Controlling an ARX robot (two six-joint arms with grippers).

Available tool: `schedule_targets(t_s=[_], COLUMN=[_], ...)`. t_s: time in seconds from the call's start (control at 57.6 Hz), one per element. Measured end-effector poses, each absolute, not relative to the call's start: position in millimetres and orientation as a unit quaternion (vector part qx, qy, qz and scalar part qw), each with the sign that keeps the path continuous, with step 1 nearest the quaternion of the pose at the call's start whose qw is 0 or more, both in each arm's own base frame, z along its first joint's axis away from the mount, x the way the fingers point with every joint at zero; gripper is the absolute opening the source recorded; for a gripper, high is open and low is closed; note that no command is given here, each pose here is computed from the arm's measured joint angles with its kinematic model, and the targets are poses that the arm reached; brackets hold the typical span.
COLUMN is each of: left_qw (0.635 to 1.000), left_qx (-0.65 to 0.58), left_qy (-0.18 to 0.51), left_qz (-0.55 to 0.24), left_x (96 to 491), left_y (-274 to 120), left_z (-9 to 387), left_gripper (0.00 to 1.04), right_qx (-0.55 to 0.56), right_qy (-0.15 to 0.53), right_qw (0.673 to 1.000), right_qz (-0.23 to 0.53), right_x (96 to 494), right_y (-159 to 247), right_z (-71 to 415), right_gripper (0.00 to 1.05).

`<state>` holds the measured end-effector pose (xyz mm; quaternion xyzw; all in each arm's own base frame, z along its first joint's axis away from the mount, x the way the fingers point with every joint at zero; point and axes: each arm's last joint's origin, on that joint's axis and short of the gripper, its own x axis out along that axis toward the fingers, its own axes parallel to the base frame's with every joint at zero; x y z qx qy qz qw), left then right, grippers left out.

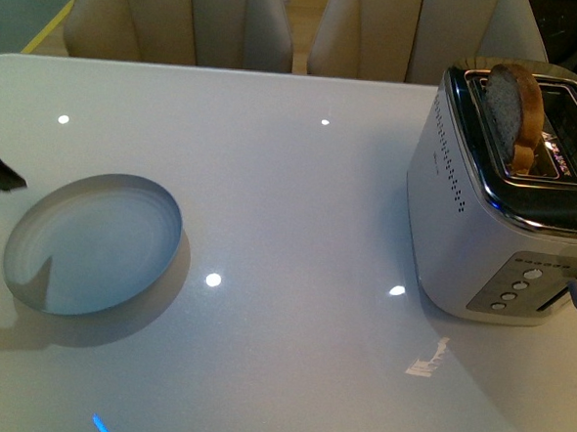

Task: Left arm holds plate, right arm toasts bread

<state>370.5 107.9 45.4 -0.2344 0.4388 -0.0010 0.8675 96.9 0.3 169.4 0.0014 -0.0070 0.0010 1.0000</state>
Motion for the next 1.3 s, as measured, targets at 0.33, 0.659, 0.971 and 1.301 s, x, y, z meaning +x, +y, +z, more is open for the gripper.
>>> schedule_targets(t_s=[0.33, 0.659, 0.971, 1.301], left_qw=[0.906, 0.972, 1.000, 1.000], left_qx=[-0.223, -0.103, -0.009, -0.007], left_qy=[0.359, 0.211, -0.001, 0.008], left_qz=[-0.024, 0.012, -0.001, 0.000], left_x=[385, 374, 275, 208], left_y=[98, 90, 37, 14], left_z=[116, 100, 140, 149], left_gripper=[0.97, 0.80, 0.18, 0.03], right_qx=[0.001, 0.001, 0.001, 0.001], right_qy=[-0.007, -0.007, -0.007, -0.007], right_qw=[1.000, 1.000, 1.000, 1.000], right_qz=[0.001, 0.001, 0.002, 0.002], right_x=[97, 97, 97, 97], right_y=[0, 0, 0, 0], right_z=[169, 169, 169, 169], right_gripper=[0.96, 0.96, 0.96, 0.96])
